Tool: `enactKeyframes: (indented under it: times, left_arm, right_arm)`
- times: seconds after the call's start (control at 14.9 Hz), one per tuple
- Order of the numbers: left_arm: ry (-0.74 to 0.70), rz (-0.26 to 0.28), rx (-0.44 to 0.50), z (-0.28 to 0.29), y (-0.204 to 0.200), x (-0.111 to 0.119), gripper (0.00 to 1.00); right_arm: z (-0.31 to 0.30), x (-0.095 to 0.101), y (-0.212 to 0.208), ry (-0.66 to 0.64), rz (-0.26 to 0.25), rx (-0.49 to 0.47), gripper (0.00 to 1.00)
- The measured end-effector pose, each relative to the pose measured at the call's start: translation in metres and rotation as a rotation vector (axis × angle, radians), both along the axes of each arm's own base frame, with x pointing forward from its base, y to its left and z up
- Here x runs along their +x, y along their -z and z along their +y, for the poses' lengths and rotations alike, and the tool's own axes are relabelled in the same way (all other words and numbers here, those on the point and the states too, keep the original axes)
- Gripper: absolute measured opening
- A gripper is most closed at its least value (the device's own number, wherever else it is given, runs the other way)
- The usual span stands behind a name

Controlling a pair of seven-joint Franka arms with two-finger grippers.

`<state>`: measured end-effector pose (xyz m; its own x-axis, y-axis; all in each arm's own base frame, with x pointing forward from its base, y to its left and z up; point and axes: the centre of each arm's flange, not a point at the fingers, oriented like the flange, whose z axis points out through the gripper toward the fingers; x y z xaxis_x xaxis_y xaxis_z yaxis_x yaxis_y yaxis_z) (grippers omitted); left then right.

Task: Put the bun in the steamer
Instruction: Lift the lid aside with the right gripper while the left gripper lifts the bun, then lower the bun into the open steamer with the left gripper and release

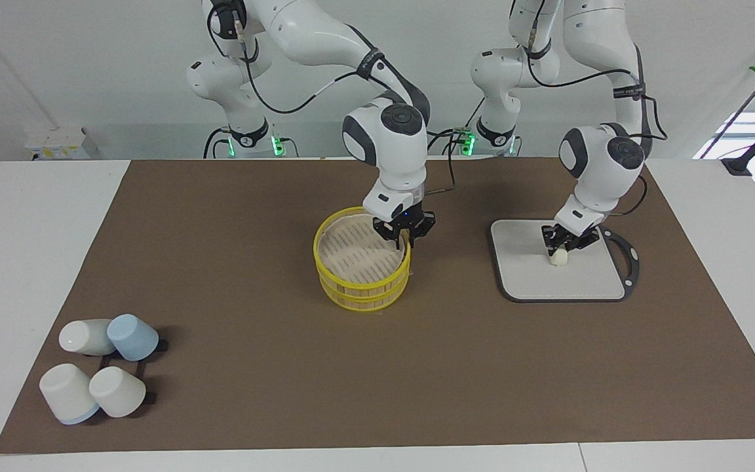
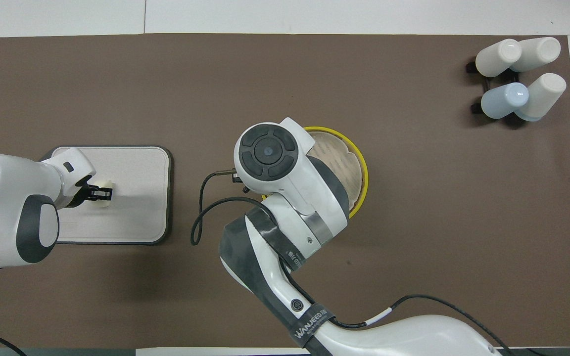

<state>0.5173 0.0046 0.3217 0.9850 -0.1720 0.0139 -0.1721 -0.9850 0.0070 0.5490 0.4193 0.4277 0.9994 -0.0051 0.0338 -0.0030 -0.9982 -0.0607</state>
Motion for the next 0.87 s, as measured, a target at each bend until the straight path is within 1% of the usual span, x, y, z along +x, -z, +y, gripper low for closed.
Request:
enactKeyframes:
  times: [0.13, 0.2, 0.27, 0.34, 0.47, 0.54, 0.67, 0.74, 0.81, 0.87]
  left_arm:
    - [-0.021, 0.036, -0.028, -0.003, -0.027, 0.013, 0.26]
    - [-0.04, 0.052, -0.042, -0.007, -0.048, 0.022, 0.26]
    - [-0.077, 0.06, -0.051, -0.015, -0.072, 0.032, 0.26]
    - [-0.131, 0.06, -0.055, -0.031, -0.098, 0.04, 0.26]
    - [-0.245, 0.048, -0.058, -0.096, -0.14, 0.05, 0.26]
    - [-0.291, 0.039, -0.062, -0.141, -0.156, 0.05, 0.26]
    - [-0.354, 0.022, -0.075, -0.231, -0.173, 0.04, 0.26]
    - [-0.375, 0.016, -0.084, -0.276, -0.173, 0.029, 0.26]
    - [-0.394, 0.005, -0.097, -0.317, -0.165, 0.016, 0.26]
    - [-0.406, -0.007, -0.114, -0.356, -0.151, 0.002, 0.26]
  right_arm:
    - [-0.048, 0.028, -0.024, 0.009, 0.018, -0.013, 0.08]
    - [-0.082, 0.042, -0.036, -0.015, 0.037, -0.025, 0.08]
    - [-0.123, 0.053, -0.048, -0.058, 0.068, -0.038, 0.08]
    - [-0.167, 0.06, -0.061, -0.102, 0.106, -0.047, 0.08]
    - [-0.256, 0.064, -0.083, -0.157, 0.188, -0.045, 0.08]
    - [-0.301, 0.065, -0.089, -0.175, 0.217, -0.035, 0.08]
    - [-0.393, 0.067, -0.087, -0.226, 0.245, 0.001, 0.08]
    - [-0.436, 0.065, -0.079, -0.26, 0.255, 0.013, 0.08]
    - [-0.465, 0.062, -0.071, -0.288, 0.273, 0.008, 0.08]
    - [-0.48, 0.058, -0.063, -0.309, 0.295, -0.008, 0.08]
